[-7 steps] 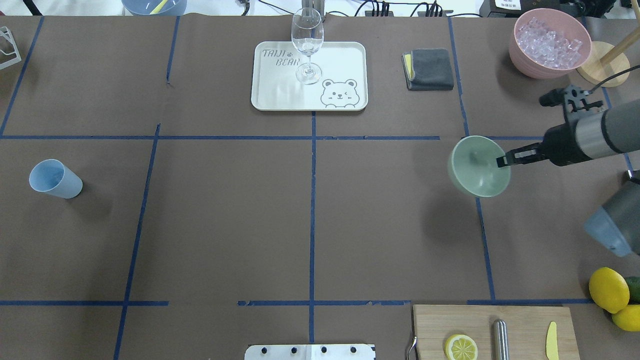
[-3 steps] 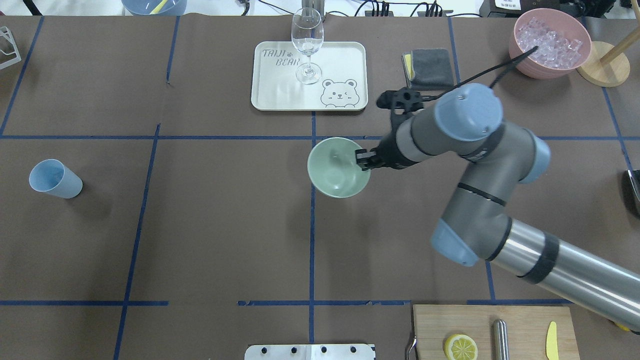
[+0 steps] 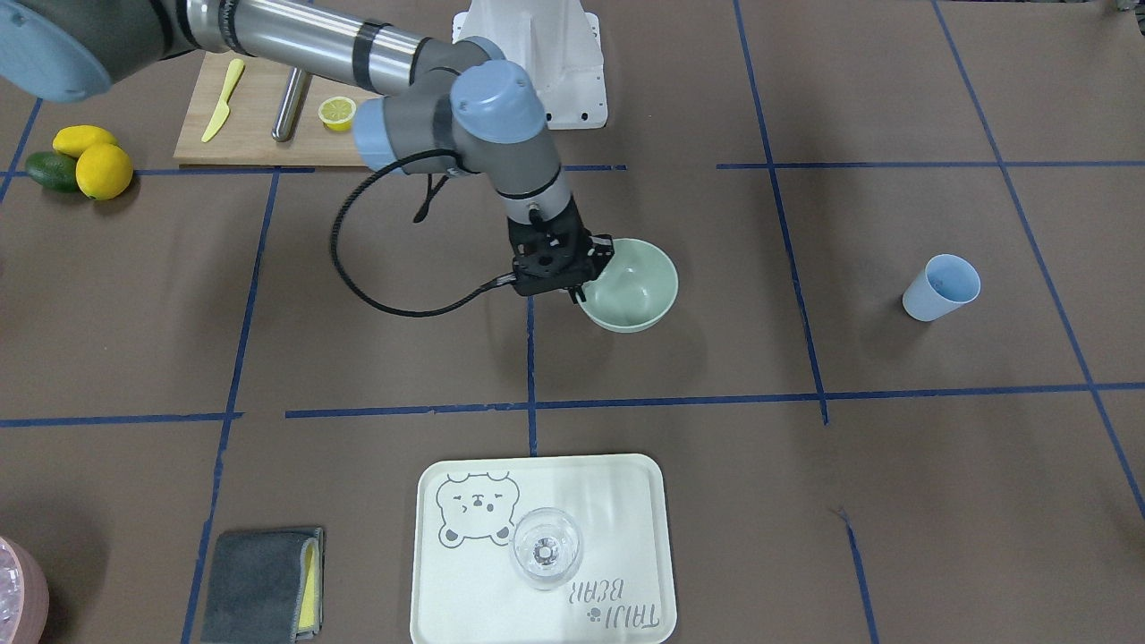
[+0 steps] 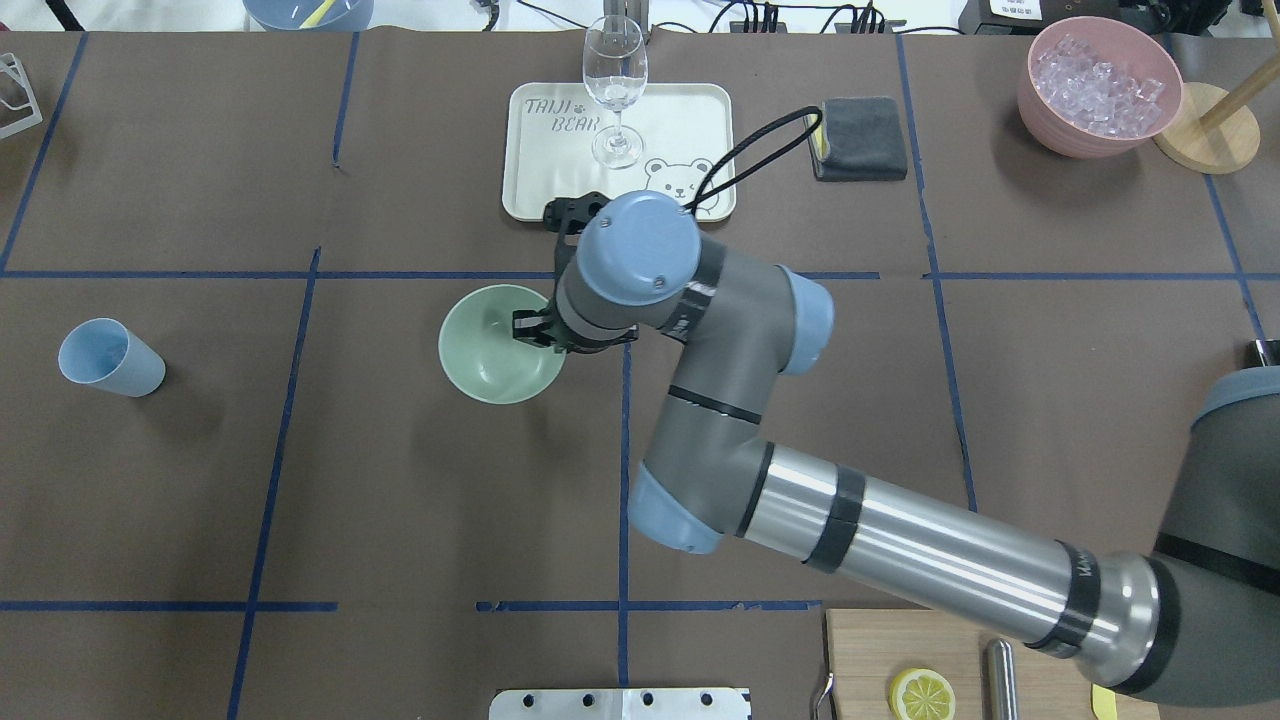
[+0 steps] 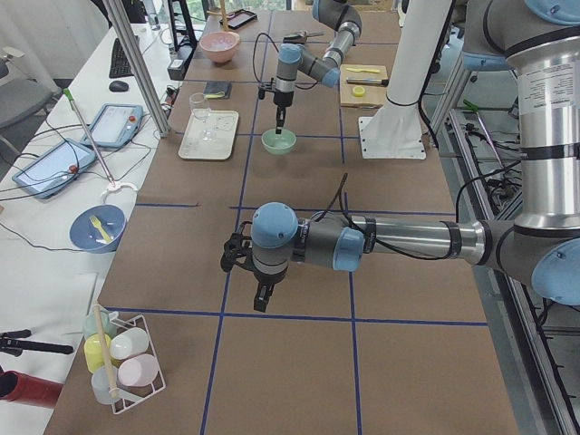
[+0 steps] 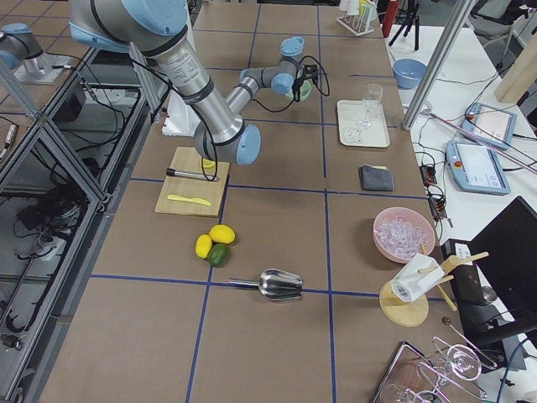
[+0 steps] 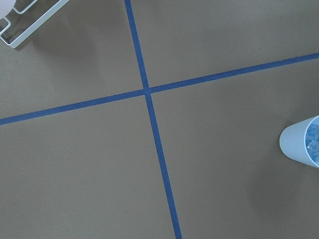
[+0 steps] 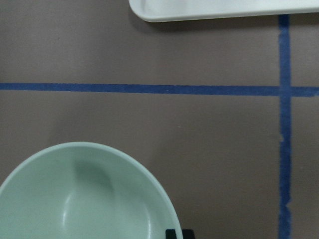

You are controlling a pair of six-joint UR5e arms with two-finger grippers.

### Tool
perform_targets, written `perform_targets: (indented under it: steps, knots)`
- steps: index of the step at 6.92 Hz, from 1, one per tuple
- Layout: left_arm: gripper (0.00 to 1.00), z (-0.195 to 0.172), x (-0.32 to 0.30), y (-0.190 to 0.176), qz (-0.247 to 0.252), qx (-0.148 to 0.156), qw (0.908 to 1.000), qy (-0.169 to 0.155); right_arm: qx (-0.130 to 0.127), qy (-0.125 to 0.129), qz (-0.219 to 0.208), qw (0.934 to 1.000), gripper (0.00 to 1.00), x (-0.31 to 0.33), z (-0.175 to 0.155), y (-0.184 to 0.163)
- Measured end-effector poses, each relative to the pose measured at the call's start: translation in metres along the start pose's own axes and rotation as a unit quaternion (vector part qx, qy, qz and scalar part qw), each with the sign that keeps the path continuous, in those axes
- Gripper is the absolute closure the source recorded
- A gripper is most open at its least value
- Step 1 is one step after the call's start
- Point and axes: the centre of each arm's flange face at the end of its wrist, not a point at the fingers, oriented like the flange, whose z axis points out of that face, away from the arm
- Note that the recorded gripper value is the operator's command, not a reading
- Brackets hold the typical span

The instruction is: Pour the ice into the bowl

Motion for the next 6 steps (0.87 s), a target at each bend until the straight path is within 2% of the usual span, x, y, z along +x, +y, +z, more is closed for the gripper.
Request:
perform_targets:
  steps: [1,2,3,6]
  knots:
    - [0.0,0.0,0.0,0.0,0.001,0.0,1.0,0.0,-0.006,0.005,-0.002,1.0,0.95,-0.023,0.012,0.009]
    - [0.0,0.0,0.0,0.0,0.001,0.0,1.0,0.001,-0.011,0.008,-0.004,0.9999,0.66,-0.032,0.019,0.017]
    - [0.0,0.0,0.0,0.0,0.001,0.0,1.0,0.001,-0.012,0.011,-0.003,0.9999,0.02,-0.034,0.024,0.02]
    - [0.0,0.002,-0.001,0.001,0.0,-0.001,1.0,0.001,0.011,0.019,0.003,0.9998,0.0,-0.032,0.024,0.012]
